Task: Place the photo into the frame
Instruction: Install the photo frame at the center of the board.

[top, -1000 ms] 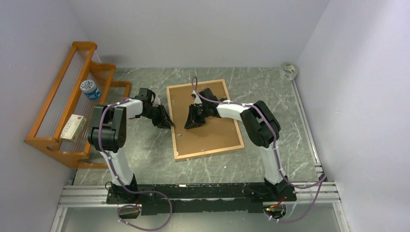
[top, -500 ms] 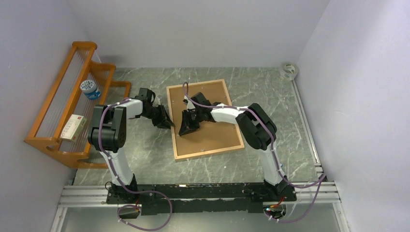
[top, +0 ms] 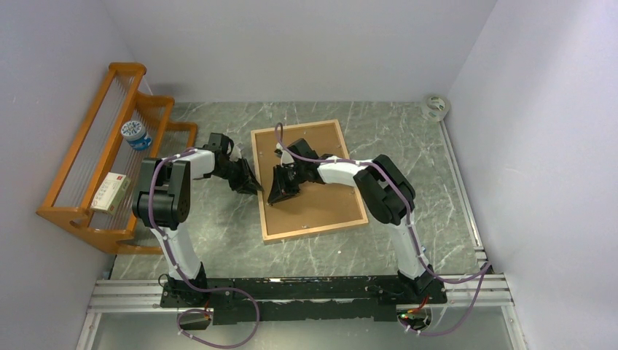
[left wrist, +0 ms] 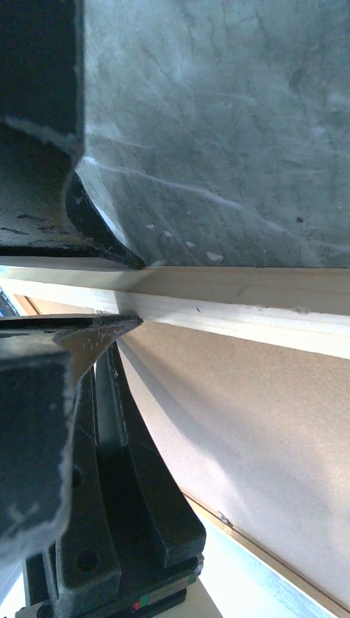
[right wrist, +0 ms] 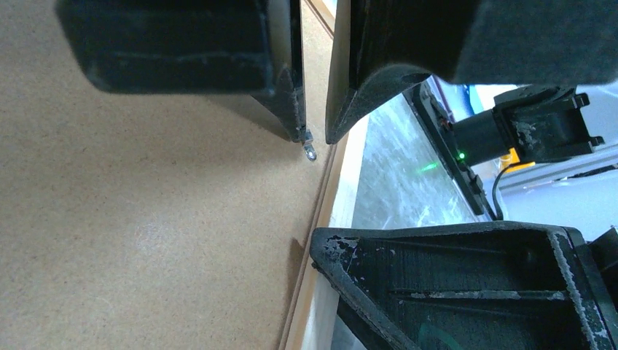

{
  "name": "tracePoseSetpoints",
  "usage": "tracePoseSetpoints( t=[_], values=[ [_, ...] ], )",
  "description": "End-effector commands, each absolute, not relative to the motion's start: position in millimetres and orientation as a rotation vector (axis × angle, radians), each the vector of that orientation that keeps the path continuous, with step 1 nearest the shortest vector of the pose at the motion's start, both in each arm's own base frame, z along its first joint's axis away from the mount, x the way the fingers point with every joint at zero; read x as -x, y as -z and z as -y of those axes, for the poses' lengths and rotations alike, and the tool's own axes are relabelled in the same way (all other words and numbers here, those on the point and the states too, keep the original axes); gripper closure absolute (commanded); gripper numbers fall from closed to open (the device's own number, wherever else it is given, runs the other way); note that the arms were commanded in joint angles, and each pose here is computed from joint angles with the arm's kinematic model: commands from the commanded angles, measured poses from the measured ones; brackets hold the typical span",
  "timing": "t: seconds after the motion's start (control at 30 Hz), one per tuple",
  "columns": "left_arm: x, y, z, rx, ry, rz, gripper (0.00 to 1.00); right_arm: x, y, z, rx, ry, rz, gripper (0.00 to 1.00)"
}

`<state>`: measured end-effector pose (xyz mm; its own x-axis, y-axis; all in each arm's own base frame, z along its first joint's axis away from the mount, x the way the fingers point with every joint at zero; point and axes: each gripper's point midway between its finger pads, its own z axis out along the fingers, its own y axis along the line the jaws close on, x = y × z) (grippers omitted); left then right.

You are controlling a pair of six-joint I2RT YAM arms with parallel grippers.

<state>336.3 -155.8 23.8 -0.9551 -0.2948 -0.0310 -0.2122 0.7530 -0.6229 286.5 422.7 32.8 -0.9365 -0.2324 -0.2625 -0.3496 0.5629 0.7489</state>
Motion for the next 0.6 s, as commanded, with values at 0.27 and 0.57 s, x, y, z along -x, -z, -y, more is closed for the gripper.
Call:
tracePoseSetpoints(
  t=[0.27,0.57],
  values=[
    [-316,-10,165,0.462,1.047,-2.912,0.97,-253,-3,-435,0.607,-1.386,-2.696,0.81],
    [-314,-8,168,0.51,1.074,-2.907,0.98,-237,-6,-444,0.644,-1.439,-2.695,0.84]
  ],
)
